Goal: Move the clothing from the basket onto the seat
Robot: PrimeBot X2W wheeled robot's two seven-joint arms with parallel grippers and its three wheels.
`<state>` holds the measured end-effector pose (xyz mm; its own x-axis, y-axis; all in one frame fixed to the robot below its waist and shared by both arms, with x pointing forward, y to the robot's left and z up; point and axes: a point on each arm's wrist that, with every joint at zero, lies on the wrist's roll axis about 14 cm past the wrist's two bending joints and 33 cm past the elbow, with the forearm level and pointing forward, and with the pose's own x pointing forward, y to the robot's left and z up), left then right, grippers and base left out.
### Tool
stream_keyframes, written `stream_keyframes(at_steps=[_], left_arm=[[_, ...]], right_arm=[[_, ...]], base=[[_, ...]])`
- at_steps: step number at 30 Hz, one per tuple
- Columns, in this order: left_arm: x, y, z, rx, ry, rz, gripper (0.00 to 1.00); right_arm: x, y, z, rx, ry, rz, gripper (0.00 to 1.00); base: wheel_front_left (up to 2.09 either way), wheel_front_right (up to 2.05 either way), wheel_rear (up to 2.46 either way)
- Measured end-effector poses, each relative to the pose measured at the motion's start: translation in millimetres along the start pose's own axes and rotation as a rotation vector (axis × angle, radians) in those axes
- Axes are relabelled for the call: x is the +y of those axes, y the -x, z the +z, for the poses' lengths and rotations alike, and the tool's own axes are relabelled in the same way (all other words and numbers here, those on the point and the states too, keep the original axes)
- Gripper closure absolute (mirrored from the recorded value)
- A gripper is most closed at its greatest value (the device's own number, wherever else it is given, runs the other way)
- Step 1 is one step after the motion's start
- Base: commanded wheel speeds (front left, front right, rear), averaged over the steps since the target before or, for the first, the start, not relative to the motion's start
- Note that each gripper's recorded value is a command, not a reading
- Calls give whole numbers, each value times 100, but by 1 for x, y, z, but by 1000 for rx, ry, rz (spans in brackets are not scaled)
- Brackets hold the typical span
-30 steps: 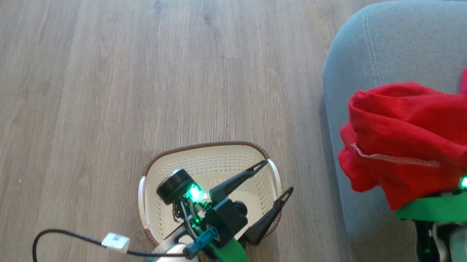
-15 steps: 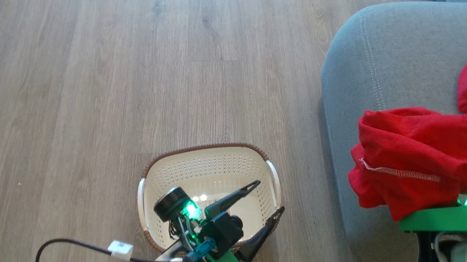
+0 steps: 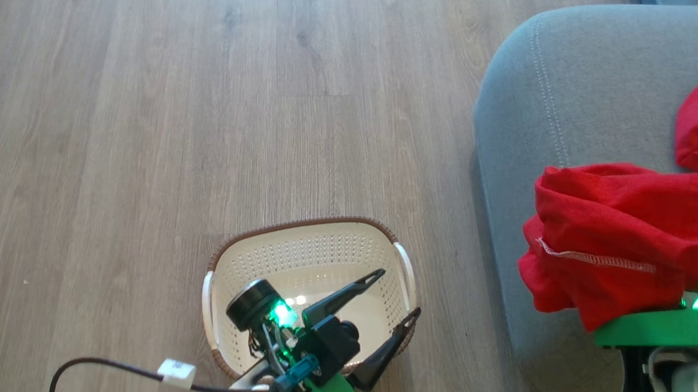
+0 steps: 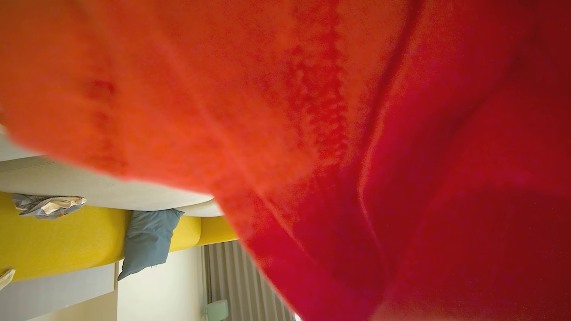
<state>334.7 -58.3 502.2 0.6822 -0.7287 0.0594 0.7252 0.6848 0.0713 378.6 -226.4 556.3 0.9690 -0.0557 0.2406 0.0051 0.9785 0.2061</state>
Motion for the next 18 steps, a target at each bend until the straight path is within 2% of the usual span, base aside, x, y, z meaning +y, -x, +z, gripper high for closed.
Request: stream_keyframes(at_steps=[9,18], left_arm=[[-13,-5,-4,5,19,-43,0],[-37,-25,-5,-6,43,-151,0]], right_arm=[[-16,8,12,-28,20,-45,100],[-56,27,33,-65,75,-165,100]], base=[[0,0,0],[0,0,0]])
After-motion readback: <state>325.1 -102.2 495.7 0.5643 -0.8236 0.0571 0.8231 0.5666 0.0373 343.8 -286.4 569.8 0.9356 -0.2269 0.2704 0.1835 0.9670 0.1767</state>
